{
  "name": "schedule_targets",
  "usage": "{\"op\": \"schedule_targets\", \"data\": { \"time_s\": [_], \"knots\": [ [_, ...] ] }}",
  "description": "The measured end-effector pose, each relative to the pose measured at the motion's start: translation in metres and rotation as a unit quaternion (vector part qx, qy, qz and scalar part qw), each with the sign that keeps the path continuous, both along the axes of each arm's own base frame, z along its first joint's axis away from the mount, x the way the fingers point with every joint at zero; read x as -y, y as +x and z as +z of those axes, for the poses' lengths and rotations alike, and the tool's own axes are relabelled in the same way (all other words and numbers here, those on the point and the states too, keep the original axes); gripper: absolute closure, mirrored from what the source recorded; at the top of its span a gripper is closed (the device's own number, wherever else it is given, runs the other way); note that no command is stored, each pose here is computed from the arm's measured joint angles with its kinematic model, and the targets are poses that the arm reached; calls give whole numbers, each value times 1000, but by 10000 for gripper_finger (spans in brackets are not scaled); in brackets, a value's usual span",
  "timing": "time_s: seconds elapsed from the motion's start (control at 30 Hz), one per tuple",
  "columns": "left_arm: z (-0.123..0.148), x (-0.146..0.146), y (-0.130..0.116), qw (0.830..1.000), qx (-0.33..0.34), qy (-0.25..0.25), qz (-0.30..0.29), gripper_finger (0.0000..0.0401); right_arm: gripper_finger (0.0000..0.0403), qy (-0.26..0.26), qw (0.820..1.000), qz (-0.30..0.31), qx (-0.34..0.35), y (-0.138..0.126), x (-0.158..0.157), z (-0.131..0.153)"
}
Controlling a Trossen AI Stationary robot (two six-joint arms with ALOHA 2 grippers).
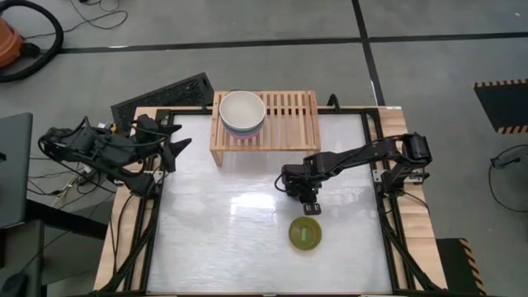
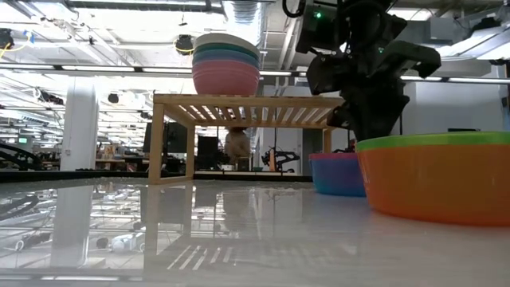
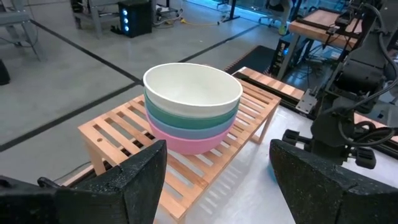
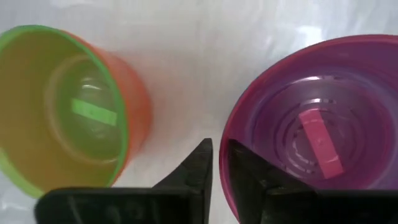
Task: Place and stack bowls onto a shelf
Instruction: Put the pink transparent bowl on the shelf
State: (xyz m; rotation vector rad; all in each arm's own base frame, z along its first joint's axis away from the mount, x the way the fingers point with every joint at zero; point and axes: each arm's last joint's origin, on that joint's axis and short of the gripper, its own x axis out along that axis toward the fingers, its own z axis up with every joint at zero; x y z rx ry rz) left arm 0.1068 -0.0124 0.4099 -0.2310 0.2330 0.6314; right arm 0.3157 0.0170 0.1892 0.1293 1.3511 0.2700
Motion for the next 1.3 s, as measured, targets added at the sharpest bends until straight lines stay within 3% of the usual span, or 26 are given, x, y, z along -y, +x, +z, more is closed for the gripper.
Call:
{"op": "schedule_targets", "data": {
  "time_s": [0.2, 0.37, 0.47, 0.53, 0.77, 0.87, 0.97, 1.3],
  "knots": [
    [0, 0, 0, 1000, 0, 0, 0, 133, 344, 1, 1000, 4, -2, -2, 0, 2],
    [0, 0, 0, 1000, 0, 0, 0, 133, 385, 0, 1000, 12, 4, -3, 0, 6],
    [0, 0, 0, 1000, 0, 0, 1, 133, 382, -2, 1000, 12, 5, -3, 0, 6],
    [0, 0, 0, 1000, 0, 1, 1, 133, 357, -2, 1000, 12, 7, -3, 0, 6],
    [0, 0, 0, 1000, 1, 2, 4, 133, 205, -30, 1000, -8, 2, -3, 2, 5],
    [0, 0, 0, 1000, 1, 2, 4, 133, 179, -28, 1000, -9, 1, -3, 1, 5],
    [0, 0, 0, 1000, 1, 2, 4, 133, 185, -27, 1000, -8, 1, -3, 1, 5],
    [0, 0, 0, 1000, 1, 3, 6, 133, 265, -28, 1000, 4, 4, -3, 1, 5]
  ]
}}
